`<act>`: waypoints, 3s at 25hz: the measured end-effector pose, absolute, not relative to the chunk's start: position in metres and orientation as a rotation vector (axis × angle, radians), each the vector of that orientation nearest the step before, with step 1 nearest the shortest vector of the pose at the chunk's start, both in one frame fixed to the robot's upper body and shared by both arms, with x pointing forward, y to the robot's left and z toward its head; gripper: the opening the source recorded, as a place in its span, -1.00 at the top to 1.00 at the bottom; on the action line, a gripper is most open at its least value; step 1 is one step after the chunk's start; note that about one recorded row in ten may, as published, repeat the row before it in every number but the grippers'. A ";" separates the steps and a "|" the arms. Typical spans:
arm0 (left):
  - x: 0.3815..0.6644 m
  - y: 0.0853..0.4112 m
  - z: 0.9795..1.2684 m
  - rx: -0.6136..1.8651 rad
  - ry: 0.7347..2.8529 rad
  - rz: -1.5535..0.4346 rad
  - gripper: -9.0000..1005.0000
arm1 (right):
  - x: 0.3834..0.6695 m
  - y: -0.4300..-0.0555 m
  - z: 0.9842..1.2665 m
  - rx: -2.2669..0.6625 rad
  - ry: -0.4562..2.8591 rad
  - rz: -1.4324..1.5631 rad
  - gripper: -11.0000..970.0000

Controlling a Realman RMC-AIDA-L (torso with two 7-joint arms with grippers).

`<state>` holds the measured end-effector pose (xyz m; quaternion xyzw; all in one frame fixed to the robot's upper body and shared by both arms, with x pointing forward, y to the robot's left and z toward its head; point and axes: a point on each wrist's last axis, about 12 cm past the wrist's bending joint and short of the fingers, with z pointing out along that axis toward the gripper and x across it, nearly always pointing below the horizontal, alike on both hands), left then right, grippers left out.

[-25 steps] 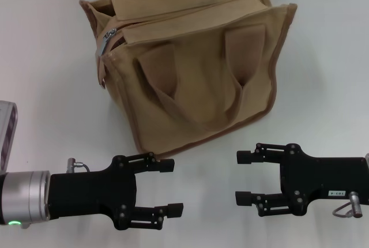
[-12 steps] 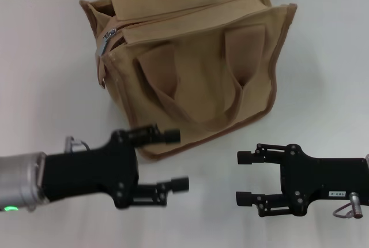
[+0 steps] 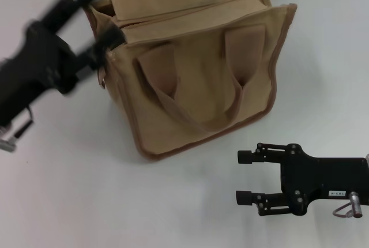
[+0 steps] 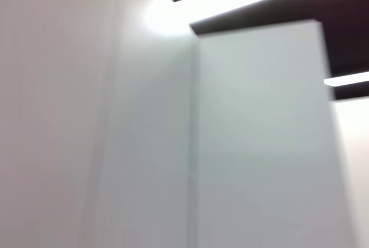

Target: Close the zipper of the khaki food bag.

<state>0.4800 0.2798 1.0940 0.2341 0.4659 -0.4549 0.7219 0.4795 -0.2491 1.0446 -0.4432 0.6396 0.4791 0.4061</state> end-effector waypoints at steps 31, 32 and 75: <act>0.503 0.306 1.054 0.618 1.416 -0.568 -0.65 | 0.478 -0.250 1.044 -1.105 1.625 1.215 -0.62; 0.502 0.308 1.055 0.606 1.412 -0.561 -0.65 | 0.478 -0.250 1.044 -1.104 1.625 1.214 -0.62; 0.484 0.313 1.062 0.611 1.270 -0.521 0.95 | 0.525 -0.240 1.137 -0.835 1.206 1.532 -0.62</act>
